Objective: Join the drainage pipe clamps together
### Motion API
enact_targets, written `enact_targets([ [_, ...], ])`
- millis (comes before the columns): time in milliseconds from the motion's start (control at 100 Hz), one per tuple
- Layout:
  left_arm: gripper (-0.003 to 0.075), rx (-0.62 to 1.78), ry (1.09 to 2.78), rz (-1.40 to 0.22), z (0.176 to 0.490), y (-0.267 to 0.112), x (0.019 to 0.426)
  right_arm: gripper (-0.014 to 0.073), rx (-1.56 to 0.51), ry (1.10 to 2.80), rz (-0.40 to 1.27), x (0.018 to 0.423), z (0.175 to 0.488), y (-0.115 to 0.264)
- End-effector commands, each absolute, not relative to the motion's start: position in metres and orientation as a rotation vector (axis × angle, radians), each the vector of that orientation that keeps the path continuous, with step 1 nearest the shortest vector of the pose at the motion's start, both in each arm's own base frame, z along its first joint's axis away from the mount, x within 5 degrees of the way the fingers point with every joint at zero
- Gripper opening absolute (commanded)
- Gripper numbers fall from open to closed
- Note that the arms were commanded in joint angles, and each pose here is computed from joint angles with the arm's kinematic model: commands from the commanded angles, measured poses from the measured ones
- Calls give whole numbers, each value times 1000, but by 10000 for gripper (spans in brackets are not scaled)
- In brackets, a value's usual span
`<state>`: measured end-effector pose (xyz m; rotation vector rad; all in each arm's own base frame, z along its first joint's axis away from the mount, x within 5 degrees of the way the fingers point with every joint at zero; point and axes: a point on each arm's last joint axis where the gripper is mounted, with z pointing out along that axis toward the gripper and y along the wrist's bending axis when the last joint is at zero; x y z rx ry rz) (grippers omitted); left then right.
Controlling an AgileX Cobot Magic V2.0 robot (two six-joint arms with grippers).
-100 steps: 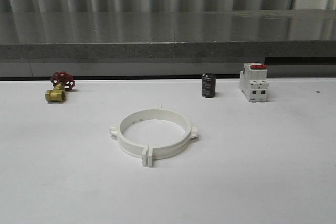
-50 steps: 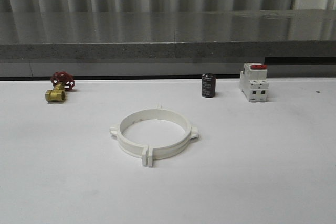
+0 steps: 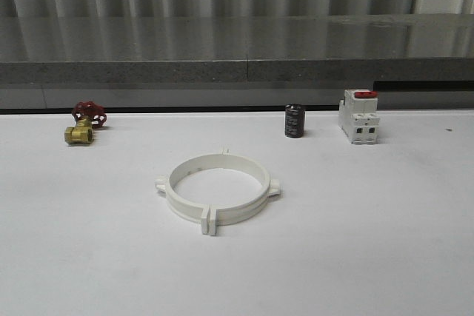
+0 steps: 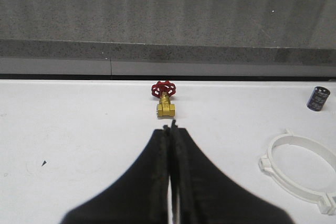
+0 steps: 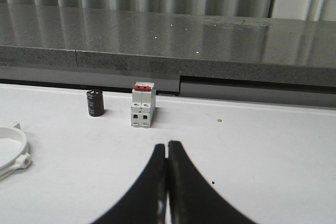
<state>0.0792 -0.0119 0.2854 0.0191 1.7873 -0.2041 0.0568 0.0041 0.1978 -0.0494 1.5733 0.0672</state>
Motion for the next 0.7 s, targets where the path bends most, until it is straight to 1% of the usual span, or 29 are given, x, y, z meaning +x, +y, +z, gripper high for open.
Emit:
enact_targets([
  [0,-20,6,1676,-192,297,-10,77,-68,-55,1463,62,54,211,4],
  [200,-20,-54,1622,-157,280,-4,64,-68,-55,1463,62,54,211,4],
  [390,-20,-66,1558,-154,255,-2,53,-68,-55,1463,62,54,211,4],
  [560,-20,-56,1503,-163,229,-3,53,-68,-55,1463,62,54,211,4],
  [690,-20,-50,1468,-169,217,-4,54,-68,-55,1463,62,54,211,4],
])
